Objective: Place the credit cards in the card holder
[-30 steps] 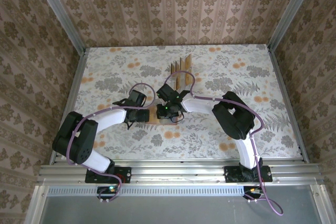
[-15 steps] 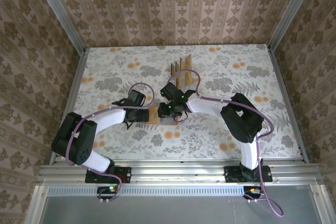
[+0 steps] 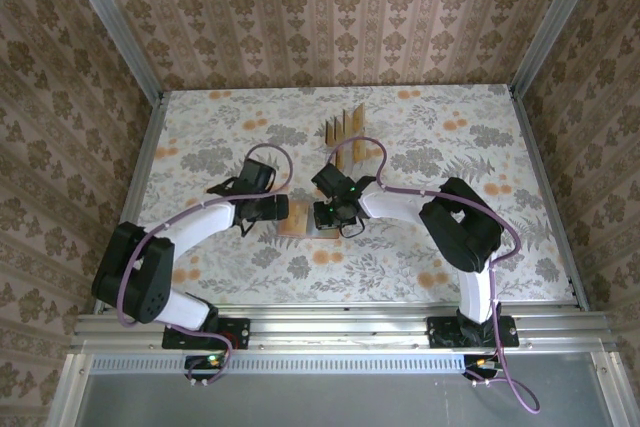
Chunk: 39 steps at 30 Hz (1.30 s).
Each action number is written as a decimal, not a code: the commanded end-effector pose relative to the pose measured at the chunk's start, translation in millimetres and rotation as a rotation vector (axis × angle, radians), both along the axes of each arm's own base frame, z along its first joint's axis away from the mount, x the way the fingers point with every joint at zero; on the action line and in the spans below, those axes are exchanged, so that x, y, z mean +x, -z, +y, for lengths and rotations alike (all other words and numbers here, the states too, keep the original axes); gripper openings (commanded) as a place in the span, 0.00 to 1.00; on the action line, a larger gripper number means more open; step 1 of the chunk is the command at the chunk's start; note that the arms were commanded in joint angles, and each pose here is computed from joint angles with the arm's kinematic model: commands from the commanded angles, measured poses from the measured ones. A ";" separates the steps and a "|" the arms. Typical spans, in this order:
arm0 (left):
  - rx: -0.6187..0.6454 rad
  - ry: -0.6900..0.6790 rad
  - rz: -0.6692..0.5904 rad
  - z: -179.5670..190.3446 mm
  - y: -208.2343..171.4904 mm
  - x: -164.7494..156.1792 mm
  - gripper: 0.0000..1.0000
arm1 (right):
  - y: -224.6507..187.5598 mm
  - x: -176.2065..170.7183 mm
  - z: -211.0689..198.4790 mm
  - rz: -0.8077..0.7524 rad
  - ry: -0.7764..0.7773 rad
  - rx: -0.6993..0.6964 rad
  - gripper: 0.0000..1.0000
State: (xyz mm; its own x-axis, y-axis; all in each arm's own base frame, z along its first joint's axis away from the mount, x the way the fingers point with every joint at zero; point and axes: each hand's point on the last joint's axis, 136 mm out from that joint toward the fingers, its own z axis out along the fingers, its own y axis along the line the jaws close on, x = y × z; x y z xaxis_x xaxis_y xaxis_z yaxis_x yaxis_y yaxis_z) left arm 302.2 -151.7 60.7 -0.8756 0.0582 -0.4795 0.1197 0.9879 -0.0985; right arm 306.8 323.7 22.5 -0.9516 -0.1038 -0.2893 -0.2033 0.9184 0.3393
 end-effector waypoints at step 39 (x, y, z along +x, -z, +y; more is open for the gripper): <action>0.027 0.145 0.058 -63.6 43.7 -7.9 0.89 | 11.7 -8.4 -10.3 0.033 0.049 0.048 0.00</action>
